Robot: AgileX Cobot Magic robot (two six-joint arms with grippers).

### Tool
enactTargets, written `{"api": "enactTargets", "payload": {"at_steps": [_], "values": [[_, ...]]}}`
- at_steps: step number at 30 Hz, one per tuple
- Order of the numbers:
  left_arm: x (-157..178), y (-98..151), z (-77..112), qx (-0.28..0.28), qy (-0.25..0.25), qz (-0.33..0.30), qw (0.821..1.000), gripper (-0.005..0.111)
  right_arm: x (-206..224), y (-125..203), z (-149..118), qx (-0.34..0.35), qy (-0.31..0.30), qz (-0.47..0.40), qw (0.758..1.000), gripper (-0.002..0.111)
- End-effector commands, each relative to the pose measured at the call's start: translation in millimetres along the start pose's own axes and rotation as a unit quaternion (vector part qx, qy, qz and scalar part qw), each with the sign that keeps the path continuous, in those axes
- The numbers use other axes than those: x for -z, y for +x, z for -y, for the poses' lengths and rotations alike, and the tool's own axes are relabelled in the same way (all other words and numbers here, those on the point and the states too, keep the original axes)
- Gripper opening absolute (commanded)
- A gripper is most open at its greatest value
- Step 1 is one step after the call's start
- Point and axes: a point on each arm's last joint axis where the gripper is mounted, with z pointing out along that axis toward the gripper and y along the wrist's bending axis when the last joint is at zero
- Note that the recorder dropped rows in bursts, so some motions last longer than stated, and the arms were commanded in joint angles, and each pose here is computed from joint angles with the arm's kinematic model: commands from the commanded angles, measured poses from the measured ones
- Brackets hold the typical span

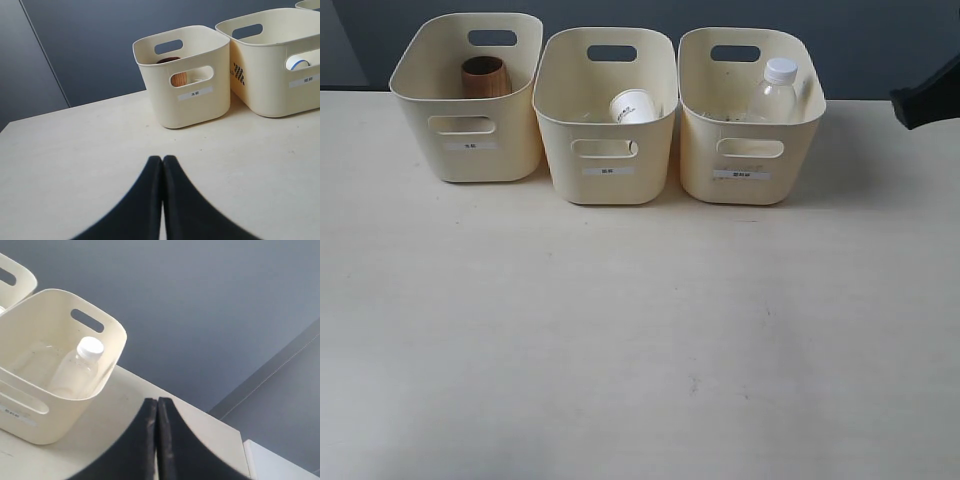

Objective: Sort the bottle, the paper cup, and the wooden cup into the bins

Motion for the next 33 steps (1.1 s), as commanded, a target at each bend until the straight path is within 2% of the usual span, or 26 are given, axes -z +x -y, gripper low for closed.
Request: {"api": "enactTargets", "payload": {"at_steps": [1,15,28,33], "values": [[0,-1,0.3,0.0,0.003,0.006,1.0,0.0,0,-1,-2,-0.004,-0.013,0.01,1.0,-0.001],[0,-1,0.3,0.0,0.003,0.006,1.0,0.0,1,-1,-2,-0.01,-0.016,0.009,1.0,-0.001],[0,0,0.4,0.0,0.003,0.005,1.0,0.0,78,-9,52,-0.091,0.033,0.141,0.985,-0.001],[0,0,0.4,0.0,0.003,0.005,1.0,0.0,91,-4,68,-0.106,0.07,0.155,0.98,-0.001]]}}
